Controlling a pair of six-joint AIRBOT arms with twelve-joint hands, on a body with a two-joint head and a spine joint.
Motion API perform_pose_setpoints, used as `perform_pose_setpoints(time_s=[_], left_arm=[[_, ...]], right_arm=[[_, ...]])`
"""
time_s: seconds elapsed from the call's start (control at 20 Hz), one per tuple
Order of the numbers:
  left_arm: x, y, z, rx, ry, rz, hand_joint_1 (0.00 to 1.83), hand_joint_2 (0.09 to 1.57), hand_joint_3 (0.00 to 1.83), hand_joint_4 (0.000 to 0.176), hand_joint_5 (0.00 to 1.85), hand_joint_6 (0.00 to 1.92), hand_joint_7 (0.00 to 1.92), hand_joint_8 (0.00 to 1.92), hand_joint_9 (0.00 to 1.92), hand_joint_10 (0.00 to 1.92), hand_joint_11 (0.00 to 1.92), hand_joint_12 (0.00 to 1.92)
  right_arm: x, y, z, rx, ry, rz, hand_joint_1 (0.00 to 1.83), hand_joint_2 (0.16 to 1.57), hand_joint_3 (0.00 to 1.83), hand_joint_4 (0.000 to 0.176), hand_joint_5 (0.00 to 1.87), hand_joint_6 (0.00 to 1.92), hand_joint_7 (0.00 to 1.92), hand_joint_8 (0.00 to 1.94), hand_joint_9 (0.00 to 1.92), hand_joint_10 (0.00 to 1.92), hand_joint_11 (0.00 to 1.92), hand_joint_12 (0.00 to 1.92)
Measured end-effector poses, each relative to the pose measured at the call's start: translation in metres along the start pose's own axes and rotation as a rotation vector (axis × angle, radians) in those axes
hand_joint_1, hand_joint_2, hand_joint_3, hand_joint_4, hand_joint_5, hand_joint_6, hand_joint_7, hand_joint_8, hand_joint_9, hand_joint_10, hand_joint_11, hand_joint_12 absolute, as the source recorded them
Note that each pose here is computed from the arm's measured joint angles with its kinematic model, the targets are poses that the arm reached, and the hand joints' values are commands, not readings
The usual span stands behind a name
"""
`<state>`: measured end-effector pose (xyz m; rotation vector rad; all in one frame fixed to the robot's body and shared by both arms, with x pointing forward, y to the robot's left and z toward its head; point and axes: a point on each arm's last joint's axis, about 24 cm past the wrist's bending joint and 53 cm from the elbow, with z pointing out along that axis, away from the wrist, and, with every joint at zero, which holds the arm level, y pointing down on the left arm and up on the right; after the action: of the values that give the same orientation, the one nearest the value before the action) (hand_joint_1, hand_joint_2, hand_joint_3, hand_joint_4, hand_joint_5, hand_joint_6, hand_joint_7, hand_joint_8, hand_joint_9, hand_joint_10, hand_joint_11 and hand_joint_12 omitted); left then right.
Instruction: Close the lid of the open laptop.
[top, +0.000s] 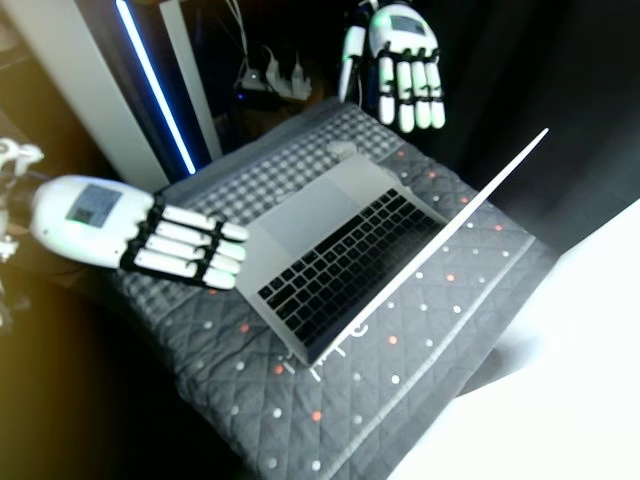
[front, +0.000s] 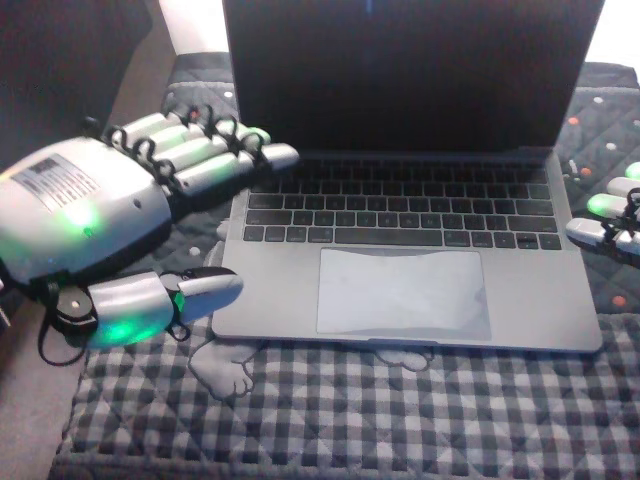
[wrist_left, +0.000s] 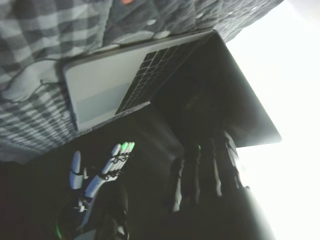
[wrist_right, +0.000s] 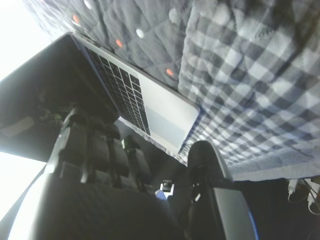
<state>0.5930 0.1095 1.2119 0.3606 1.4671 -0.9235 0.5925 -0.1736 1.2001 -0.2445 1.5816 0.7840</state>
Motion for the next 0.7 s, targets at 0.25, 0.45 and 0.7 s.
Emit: perform_pose_setpoints(time_s=[0.25,0.45,0.7], left_arm=[[0.021,-0.005,0.0,0.016,0.072,-0.036,0.13,1.47,0.0,0.056,0.01,0.0,0.0,0.0,0.0,0.0,0.0,0.04],[0.053,-0.012,0.003,0.035,0.164,-0.07,0.21,1.47,0.0,0.043,0.04,0.01,0.03,0.0,0.02,0.01,0.0,0.12],[0.091,-0.005,0.006,0.001,0.256,-0.131,0.25,1.45,0.0,0.0,0.09,0.02,0.1,0.01,0.1,0.03,0.0,0.54]], right_arm=[[-0.001,-0.001,0.0,0.003,-0.005,0.001,0.0,1.4,0.02,0.052,0.0,0.0,0.0,0.0,0.0,0.0,0.0,0.0],[-0.01,-0.001,0.002,0.002,-0.035,0.008,0.0,1.39,0.01,0.095,0.0,0.0,0.0,0.0,0.0,0.0,0.0,0.0],[-0.027,0.008,0.012,-0.031,-0.096,0.015,0.0,1.43,0.01,0.129,0.0,0.0,0.0,0.0,0.0,0.0,0.0,0.0]])
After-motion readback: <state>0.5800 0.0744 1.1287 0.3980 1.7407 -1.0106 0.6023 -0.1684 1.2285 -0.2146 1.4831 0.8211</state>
